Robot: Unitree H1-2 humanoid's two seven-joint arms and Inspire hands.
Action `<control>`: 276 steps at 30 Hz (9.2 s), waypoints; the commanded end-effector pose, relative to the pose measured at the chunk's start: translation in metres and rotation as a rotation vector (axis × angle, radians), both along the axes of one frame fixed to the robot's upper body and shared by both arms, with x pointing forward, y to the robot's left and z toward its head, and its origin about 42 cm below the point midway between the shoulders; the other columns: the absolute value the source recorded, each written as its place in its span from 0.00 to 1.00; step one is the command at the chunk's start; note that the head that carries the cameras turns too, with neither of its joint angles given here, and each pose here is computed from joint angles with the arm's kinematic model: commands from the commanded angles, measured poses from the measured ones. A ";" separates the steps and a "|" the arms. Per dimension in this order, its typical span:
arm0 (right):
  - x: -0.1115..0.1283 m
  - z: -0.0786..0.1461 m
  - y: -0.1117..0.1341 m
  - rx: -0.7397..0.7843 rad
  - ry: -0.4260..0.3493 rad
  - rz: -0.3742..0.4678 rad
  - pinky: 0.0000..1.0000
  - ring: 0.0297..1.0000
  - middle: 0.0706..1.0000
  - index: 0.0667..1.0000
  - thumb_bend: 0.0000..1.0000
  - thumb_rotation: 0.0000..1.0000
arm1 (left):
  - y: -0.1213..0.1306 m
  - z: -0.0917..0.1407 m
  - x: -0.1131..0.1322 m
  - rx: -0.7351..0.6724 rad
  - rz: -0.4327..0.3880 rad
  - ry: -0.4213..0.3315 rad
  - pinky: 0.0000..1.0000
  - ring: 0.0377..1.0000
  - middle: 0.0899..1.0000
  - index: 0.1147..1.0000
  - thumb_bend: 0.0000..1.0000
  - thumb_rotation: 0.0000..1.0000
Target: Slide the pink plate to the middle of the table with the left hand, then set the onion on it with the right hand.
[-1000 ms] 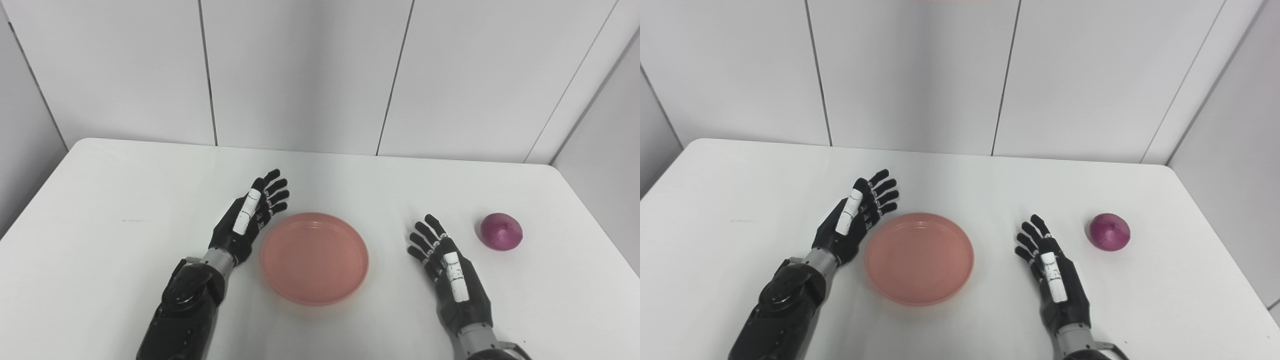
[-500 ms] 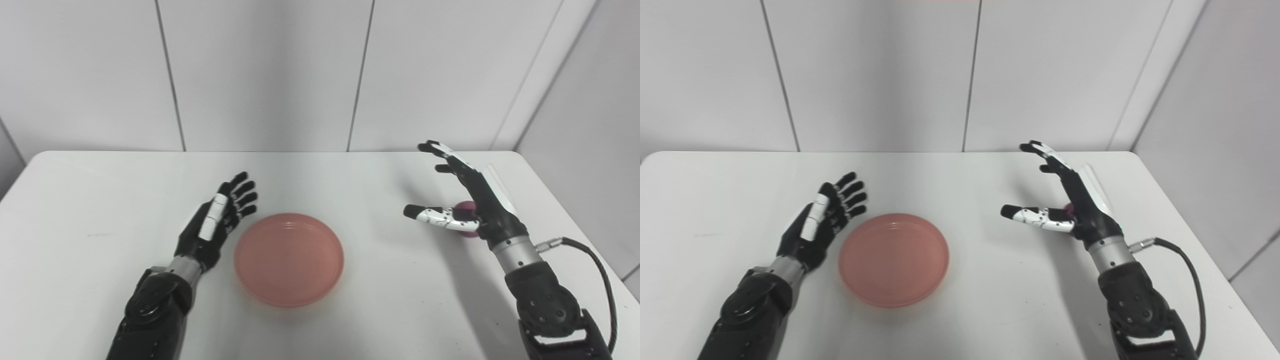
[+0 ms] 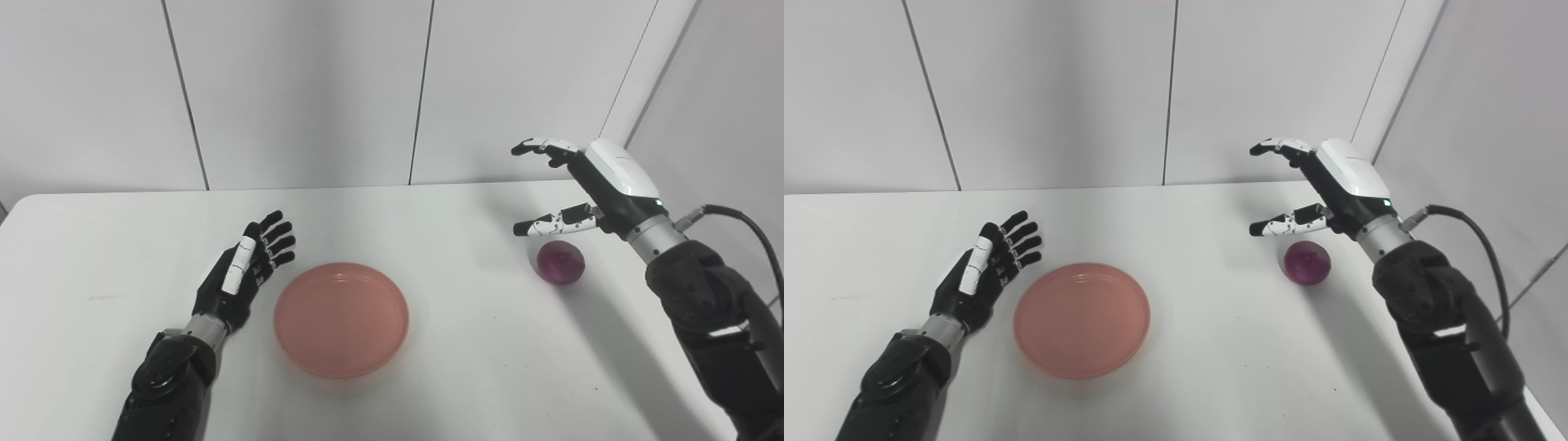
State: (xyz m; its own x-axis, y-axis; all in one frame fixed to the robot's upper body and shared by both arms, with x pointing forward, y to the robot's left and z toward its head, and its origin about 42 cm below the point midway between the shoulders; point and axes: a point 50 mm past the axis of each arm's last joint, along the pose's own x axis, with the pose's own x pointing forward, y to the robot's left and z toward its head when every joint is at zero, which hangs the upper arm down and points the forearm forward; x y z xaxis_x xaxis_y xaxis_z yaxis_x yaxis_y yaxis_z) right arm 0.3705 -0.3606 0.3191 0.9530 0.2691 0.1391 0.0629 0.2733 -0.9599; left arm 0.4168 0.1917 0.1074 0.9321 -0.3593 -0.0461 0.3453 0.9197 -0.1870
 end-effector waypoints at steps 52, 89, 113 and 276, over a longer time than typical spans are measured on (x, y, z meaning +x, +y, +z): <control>0.082 -0.010 -0.041 -0.224 0.628 -0.313 0.74 0.90 0.96 0.90 1.00 0.13 | 0.009 -0.054 -0.029 0.027 0.036 0.202 0.87 0.87 0.87 0.86 0.88 0.82; 0.083 -0.033 -0.037 -0.272 0.647 -0.311 0.65 0.75 0.82 0.79 0.96 0.04 | 0.011 -0.063 -0.029 0.045 0.035 0.211 0.85 0.85 0.87 0.86 0.87 0.83; 0.088 -0.041 -0.043 -0.269 0.703 -0.330 0.46 0.58 0.65 0.64 0.91 0.03 | 0.013 -0.067 -0.030 0.045 0.039 0.213 0.85 0.86 0.87 0.86 0.88 0.82; 0.056 -0.048 0.249 -0.447 0.253 0.589 0.43 0.51 0.44 0.46 0.53 0.00 | -0.050 -0.082 -0.041 0.047 0.020 0.226 0.87 0.90 0.90 0.86 0.81 0.86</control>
